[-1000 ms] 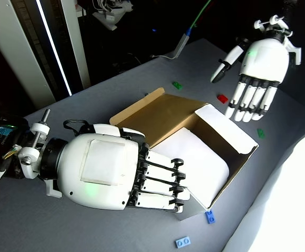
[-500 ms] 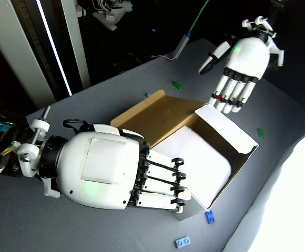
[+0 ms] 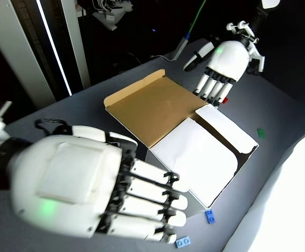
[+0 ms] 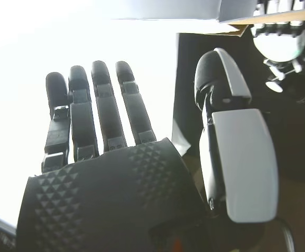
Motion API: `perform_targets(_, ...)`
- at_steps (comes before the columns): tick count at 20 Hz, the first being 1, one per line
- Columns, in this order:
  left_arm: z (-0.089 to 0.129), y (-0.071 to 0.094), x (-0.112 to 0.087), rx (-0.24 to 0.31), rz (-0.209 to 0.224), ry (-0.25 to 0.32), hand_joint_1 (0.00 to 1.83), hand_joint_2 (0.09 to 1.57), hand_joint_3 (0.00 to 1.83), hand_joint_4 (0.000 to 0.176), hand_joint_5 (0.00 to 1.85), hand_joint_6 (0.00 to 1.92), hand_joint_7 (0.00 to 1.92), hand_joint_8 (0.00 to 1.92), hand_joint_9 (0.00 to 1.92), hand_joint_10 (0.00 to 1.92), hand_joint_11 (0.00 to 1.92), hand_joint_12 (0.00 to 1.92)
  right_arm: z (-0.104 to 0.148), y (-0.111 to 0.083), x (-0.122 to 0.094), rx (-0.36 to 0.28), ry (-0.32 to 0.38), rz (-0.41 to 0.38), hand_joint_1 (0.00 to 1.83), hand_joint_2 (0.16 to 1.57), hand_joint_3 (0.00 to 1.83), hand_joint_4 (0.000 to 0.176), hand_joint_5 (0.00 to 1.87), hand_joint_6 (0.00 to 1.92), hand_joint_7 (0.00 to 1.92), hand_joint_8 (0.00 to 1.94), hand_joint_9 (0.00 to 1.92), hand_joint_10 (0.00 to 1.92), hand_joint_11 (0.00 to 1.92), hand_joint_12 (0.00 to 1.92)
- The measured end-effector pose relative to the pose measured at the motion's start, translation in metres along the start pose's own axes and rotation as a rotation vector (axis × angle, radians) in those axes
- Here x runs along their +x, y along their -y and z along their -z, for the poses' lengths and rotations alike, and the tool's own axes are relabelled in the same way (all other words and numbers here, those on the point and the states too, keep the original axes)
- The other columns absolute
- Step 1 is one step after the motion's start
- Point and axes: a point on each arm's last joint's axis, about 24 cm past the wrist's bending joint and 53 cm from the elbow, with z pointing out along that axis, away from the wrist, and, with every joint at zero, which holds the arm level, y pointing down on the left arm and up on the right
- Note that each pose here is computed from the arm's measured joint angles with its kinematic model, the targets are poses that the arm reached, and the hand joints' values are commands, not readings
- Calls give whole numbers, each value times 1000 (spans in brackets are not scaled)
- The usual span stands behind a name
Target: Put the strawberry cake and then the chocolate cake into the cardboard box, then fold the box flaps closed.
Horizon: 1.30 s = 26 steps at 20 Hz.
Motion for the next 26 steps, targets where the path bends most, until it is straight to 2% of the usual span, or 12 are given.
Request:
perform_targets(3, -6, 17, 7, 40, -5, -14, 13, 1173, 0, 26, 389, 0, 447, 0, 484, 0, 132, 933, 29, 33, -8, 108, 0, -15, 232, 1195, 0, 0, 293, 9, 325, 4, 305, 13, 0, 961)
perform_targets(4, -7, 21, 8, 51, -4, -16, 10, 1177, 1, 31, 382, 0, 445, 0, 482, 0, 133, 937, 36, 39, -9, 130, -5, -8, 218, 1195, 0, 0, 297, 10, 329, 5, 305, 13, 0, 966)
perform_targets(5, -11, 26, 8, 66, 3, -12, 1, 1179, 2, 24, 392, 4, 453, 4, 484, 1, 134, 943, 45, 44, -13, 153, -3, -10, 225, 1198, 0, 0, 295, 8, 320, 1, 295, 8, 0, 920)
perform_targets(6, -14, 31, 9, 77, 1, -16, 0, 1172, 0, 31, 380, 0, 449, 1, 481, 0, 130, 945, 50, 47, -16, 168, 0, -18, 231, 1198, 0, 0, 290, 5, 309, 2, 288, 4, 0, 871)
perform_targets(9, -23, 51, 15, 123, 11, -26, 0, 1161, 0, 30, 379, 1, 443, 0, 481, 4, 131, 946, 72, 63, -23, 239, 8, -67, 274, 1188, 0, 0, 307, 9, 313, 3, 298, 7, 0, 908)
perform_targets(11, -26, 62, 23, 145, 15, -43, 0, 1163, 0, 34, 376, 0, 441, 0, 485, 5, 136, 949, 86, 74, -21, 291, -10, -65, 257, 1198, 1, 0, 283, 1, 303, 1, 295, 5, 0, 893)
perform_targets(13, -31, 73, 26, 171, 13, -52, 0, 1171, 2, 28, 380, 4, 446, 3, 489, 6, 117, 981, 94, 71, -19, 295, -22, -37, 171, 1207, 4, 0, 252, 0, 279, 0, 284, 2, 0, 927)
perform_targets(15, -32, 77, 20, 183, 28, -30, 2, 1179, 5, 27, 374, 1, 440, 0, 487, 4, 116, 985, 95, 61, -17, 272, -21, -20, 190, 1203, 1, 0, 263, 7, 286, 4, 286, 3, 0, 940)
perform_targets(18, -28, 74, 12, 173, 41, -4, 0, 1179, 4, 17, 377, 1, 438, 0, 465, 0, 80, 969, 99, 57, -20, 268, -16, -14, 148, 1228, 7, 0, 242, 1, 254, 2, 265, 2, 0, 842)
perform_targets(20, -26, 73, 6, 166, 35, 9, 0, 1178, 3, 25, 362, 0, 437, 1, 466, 2, 84, 970, 102, 59, -21, 273, -15, -3, 144, 1216, 1, 0, 265, 10, 274, 7, 287, 11, 0, 925)
perform_targets(22, -24, 74, -7, 173, 38, 38, 0, 1167, 0, 31, 375, 7, 453, 6, 481, 8, 111, 980, 102, 60, -20, 280, -20, -2, 135, 1209, 0, 0, 261, 6, 273, 4, 287, 9, 0, 970)
perform_targets(26, -13, 72, -46, 168, 28, 130, 0, 1176, 3, 26, 371, 2, 438, 0, 469, 0, 86, 979, 104, 62, -20, 288, -20, -24, 158, 1215, 1, 0, 260, 4, 264, 1, 271, 2, 0, 884)
